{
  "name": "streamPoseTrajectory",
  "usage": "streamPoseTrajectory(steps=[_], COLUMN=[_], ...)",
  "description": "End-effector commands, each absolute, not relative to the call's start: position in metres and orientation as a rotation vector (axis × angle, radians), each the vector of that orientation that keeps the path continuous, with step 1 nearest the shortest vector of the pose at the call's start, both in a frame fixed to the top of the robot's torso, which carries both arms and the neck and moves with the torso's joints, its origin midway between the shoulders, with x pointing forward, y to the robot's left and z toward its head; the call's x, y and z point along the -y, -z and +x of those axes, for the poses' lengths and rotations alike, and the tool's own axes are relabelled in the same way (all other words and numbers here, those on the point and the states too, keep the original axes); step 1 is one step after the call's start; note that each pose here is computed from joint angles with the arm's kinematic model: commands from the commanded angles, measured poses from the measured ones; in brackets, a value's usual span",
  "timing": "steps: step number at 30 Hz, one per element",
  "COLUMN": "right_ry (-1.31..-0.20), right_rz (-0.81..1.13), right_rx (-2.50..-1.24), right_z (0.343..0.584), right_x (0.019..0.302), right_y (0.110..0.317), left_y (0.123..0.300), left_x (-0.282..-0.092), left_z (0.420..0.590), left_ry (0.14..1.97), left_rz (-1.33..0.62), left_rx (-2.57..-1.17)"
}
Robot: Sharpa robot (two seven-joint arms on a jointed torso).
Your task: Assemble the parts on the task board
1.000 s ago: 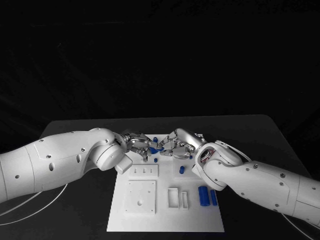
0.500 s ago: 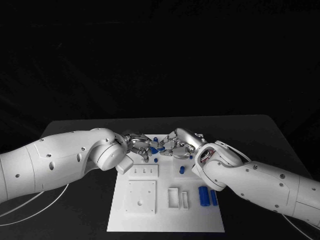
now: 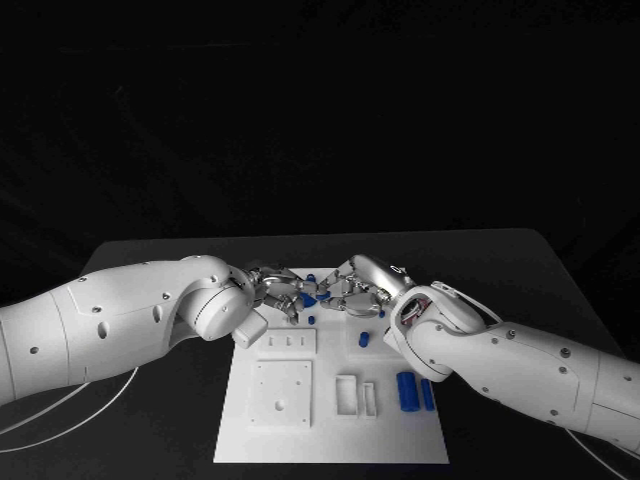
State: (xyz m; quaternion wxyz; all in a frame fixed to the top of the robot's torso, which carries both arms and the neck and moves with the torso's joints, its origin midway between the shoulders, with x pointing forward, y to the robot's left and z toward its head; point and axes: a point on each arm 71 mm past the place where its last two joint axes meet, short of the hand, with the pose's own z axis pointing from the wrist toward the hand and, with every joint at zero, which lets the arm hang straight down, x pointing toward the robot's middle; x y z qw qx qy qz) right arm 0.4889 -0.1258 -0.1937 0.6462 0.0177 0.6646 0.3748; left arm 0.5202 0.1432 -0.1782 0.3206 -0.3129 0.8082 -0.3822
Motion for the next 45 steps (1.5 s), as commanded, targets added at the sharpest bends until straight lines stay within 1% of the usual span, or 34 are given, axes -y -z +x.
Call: streamPoseTrajectory(steps=[1,9,20,45], right_ry=[-0.873,-0.885,-0.904,-0.915], right_rz=[0.034,0.046,0.027,0.020], right_rx=[-1.487,-1.518,-1.588,-1.592], right_z=[0.4879,0.4881,0.4882,0.4872], right_x=[0.1254,0.1276,0.1263,0.1247], right_y=[0.1911,0.1934,0.1985,0.1984], left_y=[0.1789,0.1785,0.1777,0.1782], left_x=[-0.1379,-0.1379,-0.1322,-0.1319], left_z=[0.5169,0.5165,0.5126,0.5111], left_ry=[1.030,1.036,1.088,1.110], left_rz=[-0.802,-0.758,-0.672,-0.687], left_rx=[-2.155,-2.164,-2.187,-2.181])
